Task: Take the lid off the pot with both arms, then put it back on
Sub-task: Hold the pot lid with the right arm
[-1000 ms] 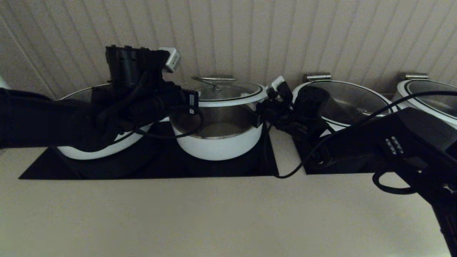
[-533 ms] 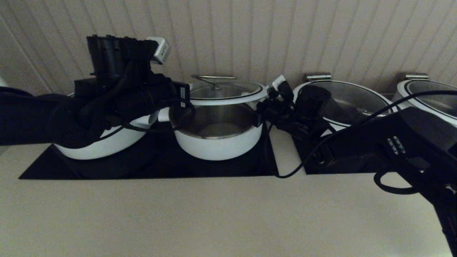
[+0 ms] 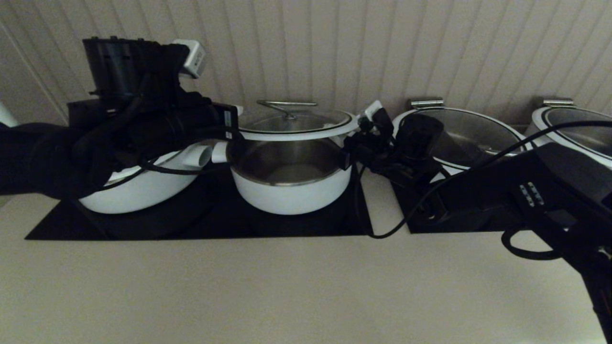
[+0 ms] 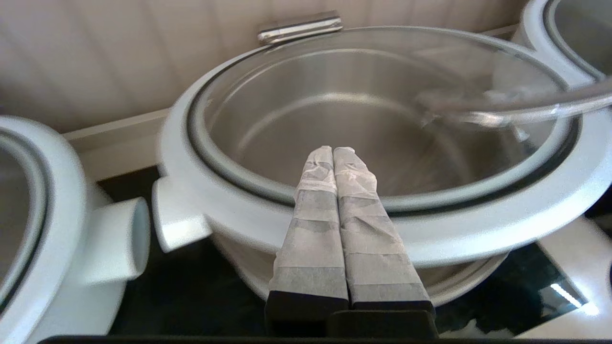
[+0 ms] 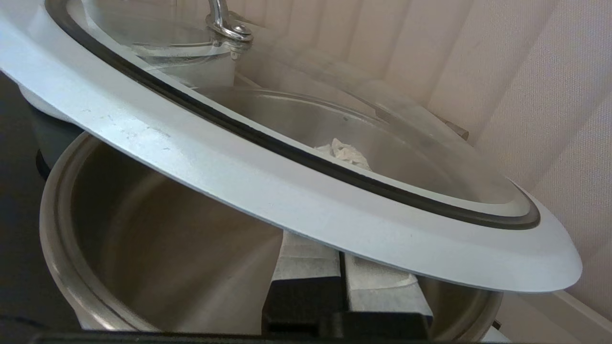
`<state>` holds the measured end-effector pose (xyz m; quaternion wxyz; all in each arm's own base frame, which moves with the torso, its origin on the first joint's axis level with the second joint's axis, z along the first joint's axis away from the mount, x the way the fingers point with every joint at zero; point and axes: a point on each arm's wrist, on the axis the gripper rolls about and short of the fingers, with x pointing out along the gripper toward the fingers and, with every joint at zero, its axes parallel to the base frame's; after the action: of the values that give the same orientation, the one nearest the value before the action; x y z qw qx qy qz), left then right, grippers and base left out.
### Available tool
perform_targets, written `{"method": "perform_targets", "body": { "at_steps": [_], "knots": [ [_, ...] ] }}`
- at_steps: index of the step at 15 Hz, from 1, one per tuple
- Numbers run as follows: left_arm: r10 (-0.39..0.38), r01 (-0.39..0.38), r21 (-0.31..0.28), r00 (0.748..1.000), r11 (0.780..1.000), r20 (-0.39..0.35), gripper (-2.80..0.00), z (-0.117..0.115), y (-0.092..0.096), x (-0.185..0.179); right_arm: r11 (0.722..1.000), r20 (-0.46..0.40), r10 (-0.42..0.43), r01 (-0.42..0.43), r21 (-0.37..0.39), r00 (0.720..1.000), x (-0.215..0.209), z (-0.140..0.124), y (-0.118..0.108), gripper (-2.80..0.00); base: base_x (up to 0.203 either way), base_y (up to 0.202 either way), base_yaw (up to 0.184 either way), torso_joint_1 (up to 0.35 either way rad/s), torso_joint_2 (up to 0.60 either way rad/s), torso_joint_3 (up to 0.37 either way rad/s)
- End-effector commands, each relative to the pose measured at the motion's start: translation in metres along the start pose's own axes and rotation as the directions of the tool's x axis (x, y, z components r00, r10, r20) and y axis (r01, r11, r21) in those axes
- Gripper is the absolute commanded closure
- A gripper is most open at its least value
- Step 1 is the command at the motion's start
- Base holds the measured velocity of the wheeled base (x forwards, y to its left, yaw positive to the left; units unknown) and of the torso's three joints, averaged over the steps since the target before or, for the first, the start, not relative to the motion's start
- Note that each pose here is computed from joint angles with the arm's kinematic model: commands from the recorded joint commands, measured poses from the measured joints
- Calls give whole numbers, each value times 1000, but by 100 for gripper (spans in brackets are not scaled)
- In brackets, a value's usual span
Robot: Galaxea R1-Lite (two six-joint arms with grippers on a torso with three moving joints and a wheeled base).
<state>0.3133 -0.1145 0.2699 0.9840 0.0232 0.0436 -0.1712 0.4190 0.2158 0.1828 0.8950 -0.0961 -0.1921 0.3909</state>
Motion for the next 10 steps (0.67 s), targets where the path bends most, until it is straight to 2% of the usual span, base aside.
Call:
{"method": "perform_targets", "body": {
  "at_steps": [1, 10],
  "knots": [
    [21, -21, 11, 1000, 1000, 16, 0, 4, 7, -19, 1000, 12, 0, 0, -6, 1000, 0, 3, -1, 0, 0, 0, 0, 0, 0, 0],
    [34, -34, 16, 998, 999, -53, 0, -24, 9, -81, 1000, 19, -1, 1, -8, 1000, 0, 6, -1, 0, 0, 0, 0, 0, 0, 0]
  ]
}}
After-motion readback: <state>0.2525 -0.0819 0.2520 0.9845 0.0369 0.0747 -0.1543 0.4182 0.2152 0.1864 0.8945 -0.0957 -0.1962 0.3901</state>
